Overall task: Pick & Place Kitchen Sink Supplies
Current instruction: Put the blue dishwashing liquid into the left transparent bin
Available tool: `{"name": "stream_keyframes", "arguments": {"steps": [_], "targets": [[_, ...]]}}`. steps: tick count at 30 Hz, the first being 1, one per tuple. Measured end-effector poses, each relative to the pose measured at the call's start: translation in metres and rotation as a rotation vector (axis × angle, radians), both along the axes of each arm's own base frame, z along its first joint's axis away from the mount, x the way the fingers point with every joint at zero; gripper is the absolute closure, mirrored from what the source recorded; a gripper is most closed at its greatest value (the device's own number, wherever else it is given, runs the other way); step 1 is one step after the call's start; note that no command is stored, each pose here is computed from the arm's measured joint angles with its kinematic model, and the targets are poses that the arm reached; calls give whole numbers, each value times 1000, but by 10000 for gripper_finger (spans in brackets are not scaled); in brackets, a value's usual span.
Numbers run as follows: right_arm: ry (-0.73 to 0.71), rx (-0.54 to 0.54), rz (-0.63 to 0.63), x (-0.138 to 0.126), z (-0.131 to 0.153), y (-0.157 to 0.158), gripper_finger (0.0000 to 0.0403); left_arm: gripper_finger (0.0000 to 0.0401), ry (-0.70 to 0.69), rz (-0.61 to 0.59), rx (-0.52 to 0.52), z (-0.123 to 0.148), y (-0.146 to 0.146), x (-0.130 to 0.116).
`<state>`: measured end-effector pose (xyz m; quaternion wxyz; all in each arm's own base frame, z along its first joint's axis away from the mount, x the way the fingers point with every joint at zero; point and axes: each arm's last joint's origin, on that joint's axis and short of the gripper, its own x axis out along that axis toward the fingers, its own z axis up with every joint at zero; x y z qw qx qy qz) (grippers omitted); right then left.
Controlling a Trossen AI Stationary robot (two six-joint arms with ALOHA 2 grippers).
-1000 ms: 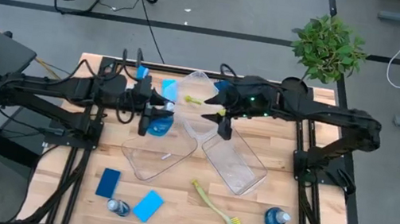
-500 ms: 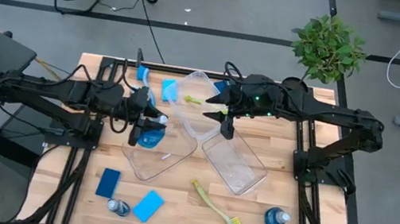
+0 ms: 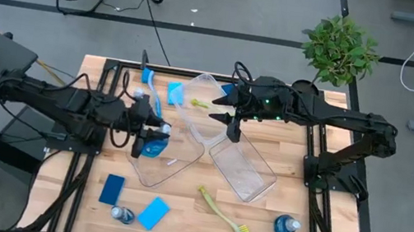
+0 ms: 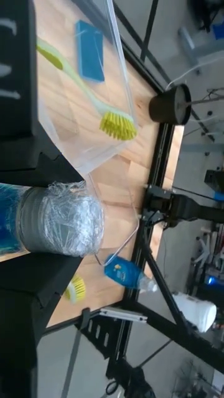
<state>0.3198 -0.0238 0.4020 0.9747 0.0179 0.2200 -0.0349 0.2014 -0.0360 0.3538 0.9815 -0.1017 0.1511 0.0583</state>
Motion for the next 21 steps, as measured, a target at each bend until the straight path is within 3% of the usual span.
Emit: {"name": "stream_keyframes", "arguments": {"steps": [14,21], "targets": [[-1,4,-2,0,0,0,195,259,-35,173,4,-2,-24,-9],[-3,10,-5,0,0,0,195,259,-10,201,17,-9,-37,-8]]}}
